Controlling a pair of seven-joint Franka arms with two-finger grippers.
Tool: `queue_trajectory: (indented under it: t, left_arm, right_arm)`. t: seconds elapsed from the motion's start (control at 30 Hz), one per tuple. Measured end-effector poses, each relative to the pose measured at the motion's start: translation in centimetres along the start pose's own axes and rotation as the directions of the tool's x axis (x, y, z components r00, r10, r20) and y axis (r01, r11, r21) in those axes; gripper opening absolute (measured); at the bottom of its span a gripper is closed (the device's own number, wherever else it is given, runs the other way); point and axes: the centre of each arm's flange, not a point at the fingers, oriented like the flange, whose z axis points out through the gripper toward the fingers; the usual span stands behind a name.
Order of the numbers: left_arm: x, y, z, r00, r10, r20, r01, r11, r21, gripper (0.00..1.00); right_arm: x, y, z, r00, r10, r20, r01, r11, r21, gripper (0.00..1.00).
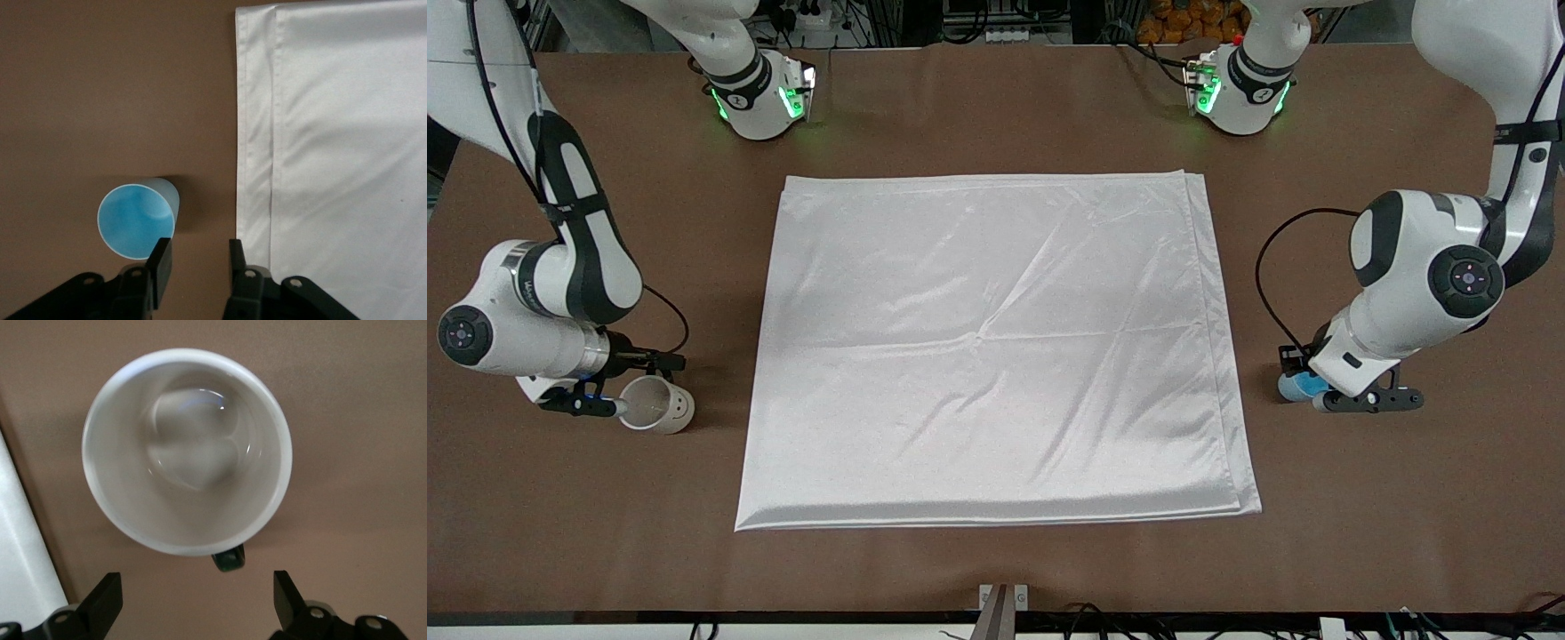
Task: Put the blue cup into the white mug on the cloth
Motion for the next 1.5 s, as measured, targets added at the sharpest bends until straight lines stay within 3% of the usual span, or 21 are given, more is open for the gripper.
queue_trajectory:
  t: [0.07,0.43,0.97,1.0,1.07,1.1,1.17,1.4,1.43,1.47,1.5]
  left_arm:
    - [0.2,-0.1,0.8,1.000,0.000,0.000,0.000,1.000,-0.001,0.52]
    - [0.6,0.0,3.2,1.000,0.009,0.000,-0.009,1.000,0.002,1.00]
    - [0.8,-1.1,7.9,1.000,-0.007,0.029,0.007,1.000,-0.005,1.00]
    - [0.8,-1.1,8.2,0.999,-0.007,0.033,0.007,1.000,-0.006,1.00]
    - [0.8,-1.2,8.7,0.999,-0.009,0.038,0.010,1.000,-0.006,1.00]
    - [0.8,-1.4,9.0,0.999,-0.011,0.040,0.011,1.000,-0.007,1.00]
    - [0.8,-1.6,9.6,0.999,-0.015,0.046,0.015,1.000,-0.008,1.00]
    - [0.6,-2.1,11.3,0.998,-0.022,0.065,0.023,1.000,-0.010,1.00]
    - [0.6,-2.1,11.5,0.997,-0.023,0.068,0.024,1.000,-0.010,1.00]
    - [0.5,-2.2,11.6,0.997,-0.024,0.071,0.025,1.000,-0.010,0.99]
    - [0.5,-2.2,11.8,0.997,-0.025,0.074,0.025,1.000,-0.010,0.99]
  right_arm:
    - [0.2,-0.1,0.2,1.000,-0.002,-0.009,0.002,1.000,0.000,1.00]
    - [1.0,-0.8,0.7,0.998,-0.014,-0.067,0.014,1.000,-0.002,1.00]
    - [2.1,0.1,2.7,0.991,-0.011,-0.136,0.011,1.000,-0.005,0.97]
    - [2.1,0.1,2.7,0.991,-0.014,-0.137,0.013,1.000,-0.007,0.89]
    - [2.1,0.2,2.8,0.990,-0.024,-0.137,0.022,1.000,-0.014,0.85]
    - [2.1,0.2,2.8,0.990,-0.030,-0.137,0.027,0.999,-0.018,0.74]
    - [2.1,0.2,2.7,0.990,-0.036,-0.138,0.033,0.999,-0.024,0.63]
    - [2.1,0.0,2.7,0.989,-0.047,-0.138,0.044,0.999,-0.027,0.32]
    - [2.1,0.0,2.7,0.989,-0.049,-0.138,0.045,0.999,-0.027,0.22]
    - [2.1,-0.1,2.7,0.989,-0.050,-0.139,0.046,0.999,-0.027,0.22]
    - [2.2,-0.1,2.7,0.989,-0.051,-0.142,0.047,0.999,-0.028,0.14]
